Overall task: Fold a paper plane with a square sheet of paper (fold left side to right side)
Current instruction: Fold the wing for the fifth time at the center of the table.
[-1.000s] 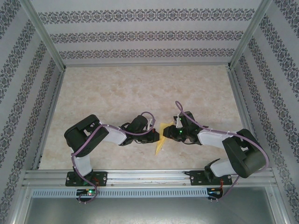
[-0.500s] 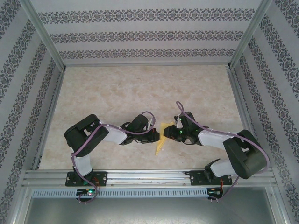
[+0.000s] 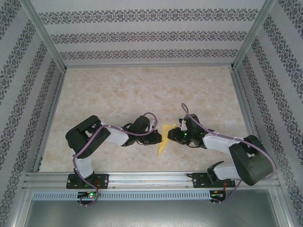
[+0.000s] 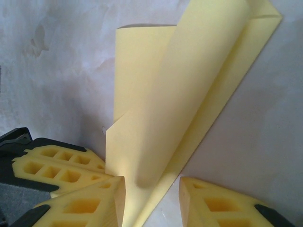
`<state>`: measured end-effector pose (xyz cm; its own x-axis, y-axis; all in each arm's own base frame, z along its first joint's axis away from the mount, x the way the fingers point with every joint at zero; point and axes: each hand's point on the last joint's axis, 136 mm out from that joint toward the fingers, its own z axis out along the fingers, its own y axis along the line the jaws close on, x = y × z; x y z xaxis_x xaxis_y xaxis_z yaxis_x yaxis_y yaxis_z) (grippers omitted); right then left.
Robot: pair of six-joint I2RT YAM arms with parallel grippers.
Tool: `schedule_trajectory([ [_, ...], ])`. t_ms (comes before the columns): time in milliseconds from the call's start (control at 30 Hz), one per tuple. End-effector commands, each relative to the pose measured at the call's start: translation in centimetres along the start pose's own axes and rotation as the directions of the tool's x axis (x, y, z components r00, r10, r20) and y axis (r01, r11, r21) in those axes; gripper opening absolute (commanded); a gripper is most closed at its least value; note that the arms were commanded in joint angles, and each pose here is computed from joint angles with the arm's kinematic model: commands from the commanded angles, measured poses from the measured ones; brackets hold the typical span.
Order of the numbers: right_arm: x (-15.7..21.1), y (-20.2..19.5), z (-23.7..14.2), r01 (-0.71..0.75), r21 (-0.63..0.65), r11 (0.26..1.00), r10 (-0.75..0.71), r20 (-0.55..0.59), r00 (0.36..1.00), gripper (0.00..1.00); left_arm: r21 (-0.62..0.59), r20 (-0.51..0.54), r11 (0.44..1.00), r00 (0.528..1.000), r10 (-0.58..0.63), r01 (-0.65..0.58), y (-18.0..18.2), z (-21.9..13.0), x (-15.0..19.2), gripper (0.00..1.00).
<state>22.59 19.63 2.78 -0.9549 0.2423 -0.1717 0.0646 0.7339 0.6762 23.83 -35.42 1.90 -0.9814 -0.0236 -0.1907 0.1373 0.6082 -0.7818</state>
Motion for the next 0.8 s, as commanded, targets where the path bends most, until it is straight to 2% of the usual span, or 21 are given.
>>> schedule_trajectory([
  [0, 0.0, -0.4, -0.7, -0.008, 0.015, 1.0, 0.007, 0.016, 1.0, 0.35, -0.266, -0.046, 0.962, 0.996, -0.073, 0.059, 8.1, 0.7, 2.9, 0.02],
  [400, -1.0, 2.5, -0.3, 0.086, -0.058, 0.995, -0.086, 0.002, 0.996, 0.08, -0.309, -0.023, 0.947, 0.995, -0.097, 0.085, 9.0, 0.2, 3.0, 0.0],
  [767, -1.4, 2.0, 1.1, 0.087, -0.046, 0.995, -0.088, -0.009, 0.996, 0.06, -0.357, 0.002, 0.926, 0.992, -0.128, 0.12, 10.1, -0.4, 3.2, 0.0],
])
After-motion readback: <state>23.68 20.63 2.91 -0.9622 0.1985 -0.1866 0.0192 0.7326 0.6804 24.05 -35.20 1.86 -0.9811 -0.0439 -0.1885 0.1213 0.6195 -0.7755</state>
